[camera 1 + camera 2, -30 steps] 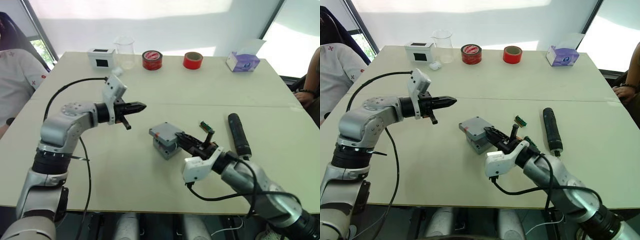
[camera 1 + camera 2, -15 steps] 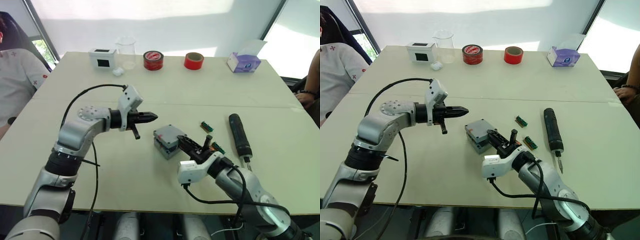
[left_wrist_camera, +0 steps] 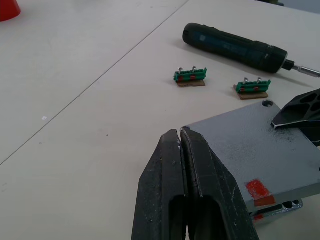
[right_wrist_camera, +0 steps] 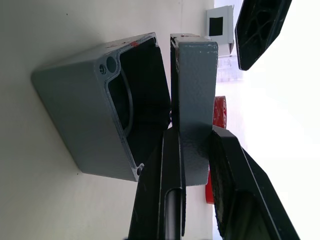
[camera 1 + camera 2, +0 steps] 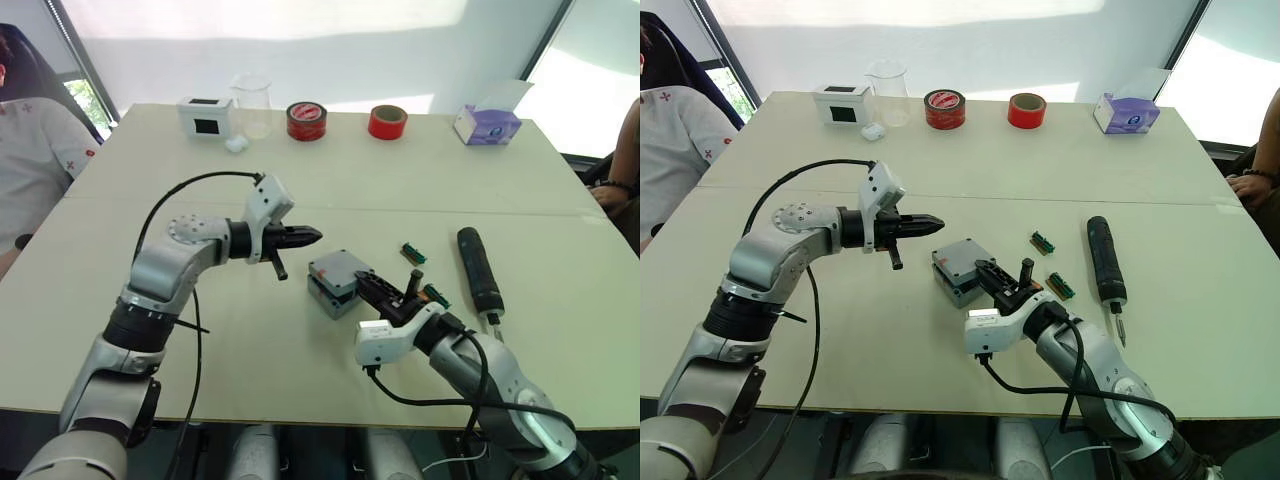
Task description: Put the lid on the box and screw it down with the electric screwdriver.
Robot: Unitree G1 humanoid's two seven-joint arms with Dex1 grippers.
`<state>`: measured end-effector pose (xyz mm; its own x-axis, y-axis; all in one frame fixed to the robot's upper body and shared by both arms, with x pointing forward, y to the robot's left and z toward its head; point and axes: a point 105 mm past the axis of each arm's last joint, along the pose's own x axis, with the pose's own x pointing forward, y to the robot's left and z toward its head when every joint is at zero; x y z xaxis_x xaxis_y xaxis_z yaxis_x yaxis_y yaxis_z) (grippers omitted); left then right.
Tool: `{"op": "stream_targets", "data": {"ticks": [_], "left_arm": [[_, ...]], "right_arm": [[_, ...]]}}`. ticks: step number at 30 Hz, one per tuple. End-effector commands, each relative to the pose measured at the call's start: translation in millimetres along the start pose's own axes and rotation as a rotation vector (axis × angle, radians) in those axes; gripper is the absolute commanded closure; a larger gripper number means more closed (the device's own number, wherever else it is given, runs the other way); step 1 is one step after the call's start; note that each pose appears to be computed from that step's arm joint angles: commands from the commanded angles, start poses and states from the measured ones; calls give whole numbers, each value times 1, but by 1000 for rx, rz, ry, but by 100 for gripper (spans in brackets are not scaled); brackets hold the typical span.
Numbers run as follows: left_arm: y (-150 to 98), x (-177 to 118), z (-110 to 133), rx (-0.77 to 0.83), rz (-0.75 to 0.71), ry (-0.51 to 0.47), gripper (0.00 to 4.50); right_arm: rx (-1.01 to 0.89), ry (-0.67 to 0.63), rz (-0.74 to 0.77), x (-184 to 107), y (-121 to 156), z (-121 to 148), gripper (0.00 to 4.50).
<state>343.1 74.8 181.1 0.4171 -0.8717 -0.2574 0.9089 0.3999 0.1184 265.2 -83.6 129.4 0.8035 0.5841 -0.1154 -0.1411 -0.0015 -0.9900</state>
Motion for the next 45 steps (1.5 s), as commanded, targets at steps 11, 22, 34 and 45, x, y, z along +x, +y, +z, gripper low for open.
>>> {"op": "stream_targets", "data": {"ticks": [11,22,34,45], "left_arm": [[-5,5,10,50,-23,-36,446],[-3,3,11,49,-25,-37,446],[-19,7,-4,95,-95,47,446],[-36,9,-43,115,-189,237,450]], "right_arm": [[-22,12,-43,1,-7,0,435],[-25,17,-69,1,-9,1,435],[-7,19,40,0,13,-1,435],[4,-2,48,0,16,4,231]]}}
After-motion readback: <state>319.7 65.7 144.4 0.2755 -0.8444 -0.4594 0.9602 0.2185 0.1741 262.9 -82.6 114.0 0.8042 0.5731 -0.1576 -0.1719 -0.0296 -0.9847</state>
